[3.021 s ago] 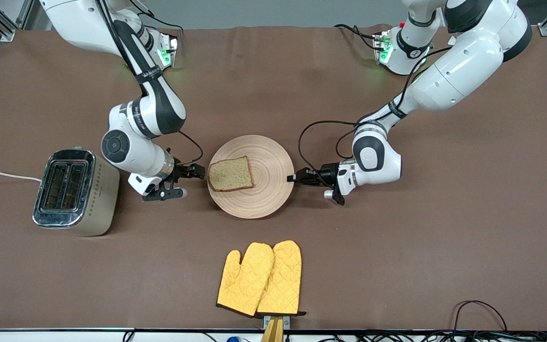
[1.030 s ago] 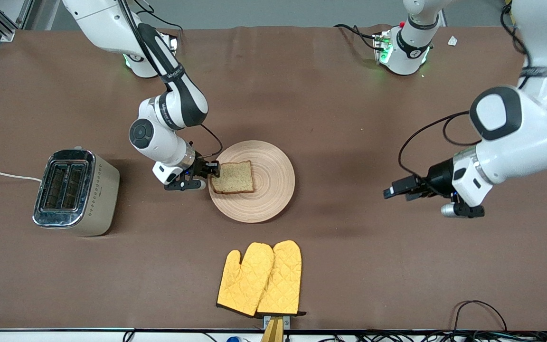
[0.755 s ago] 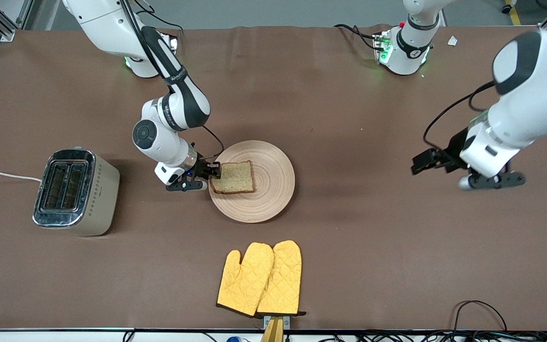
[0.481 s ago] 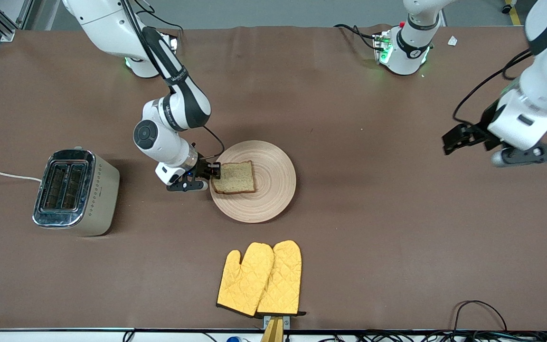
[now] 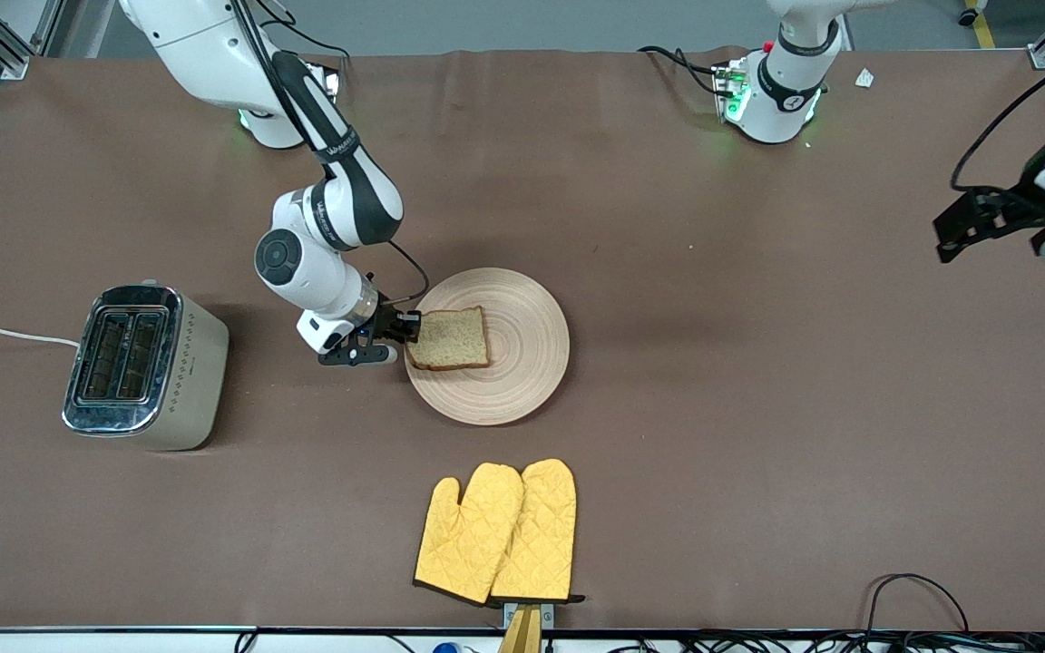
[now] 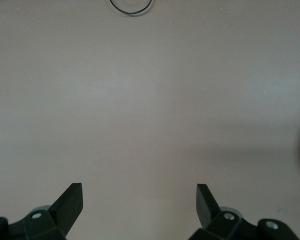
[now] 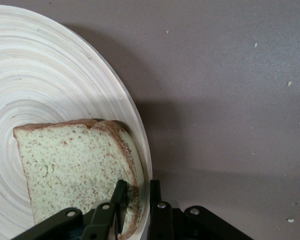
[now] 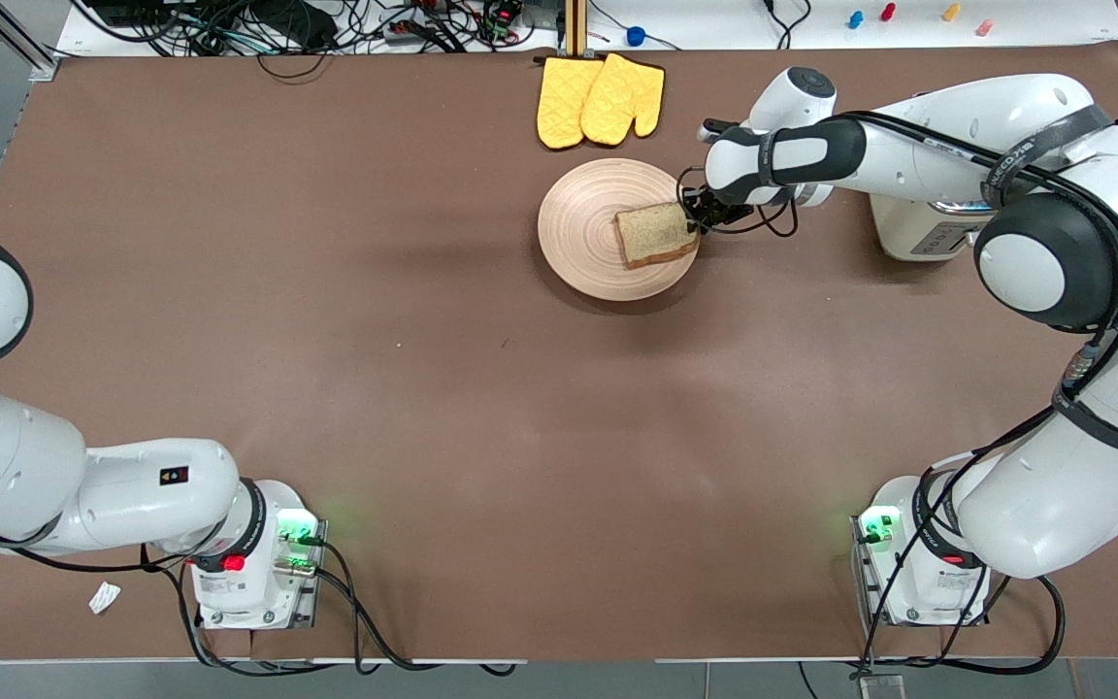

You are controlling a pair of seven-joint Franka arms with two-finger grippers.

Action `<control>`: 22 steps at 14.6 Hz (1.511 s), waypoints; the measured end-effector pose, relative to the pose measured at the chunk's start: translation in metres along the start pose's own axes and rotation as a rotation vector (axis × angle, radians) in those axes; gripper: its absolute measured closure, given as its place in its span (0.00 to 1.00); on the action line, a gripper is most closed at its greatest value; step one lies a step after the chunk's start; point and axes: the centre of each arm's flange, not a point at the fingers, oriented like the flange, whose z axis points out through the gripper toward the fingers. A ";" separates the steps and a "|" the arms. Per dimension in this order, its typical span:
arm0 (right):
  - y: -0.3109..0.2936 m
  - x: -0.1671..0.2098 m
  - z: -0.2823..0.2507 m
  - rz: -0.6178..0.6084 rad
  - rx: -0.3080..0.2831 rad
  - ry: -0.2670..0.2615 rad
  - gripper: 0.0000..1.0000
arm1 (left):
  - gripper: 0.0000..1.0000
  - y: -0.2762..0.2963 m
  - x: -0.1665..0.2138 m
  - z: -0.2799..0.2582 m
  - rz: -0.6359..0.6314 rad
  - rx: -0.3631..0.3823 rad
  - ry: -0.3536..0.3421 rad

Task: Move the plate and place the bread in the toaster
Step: 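Lift the bread with the right gripper and carry it over the toaster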

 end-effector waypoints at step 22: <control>0.047 0.050 -0.233 -0.181 -0.296 -0.189 0.97 | 0.00 -0.020 -0.027 0.006 0.007 -0.066 -0.072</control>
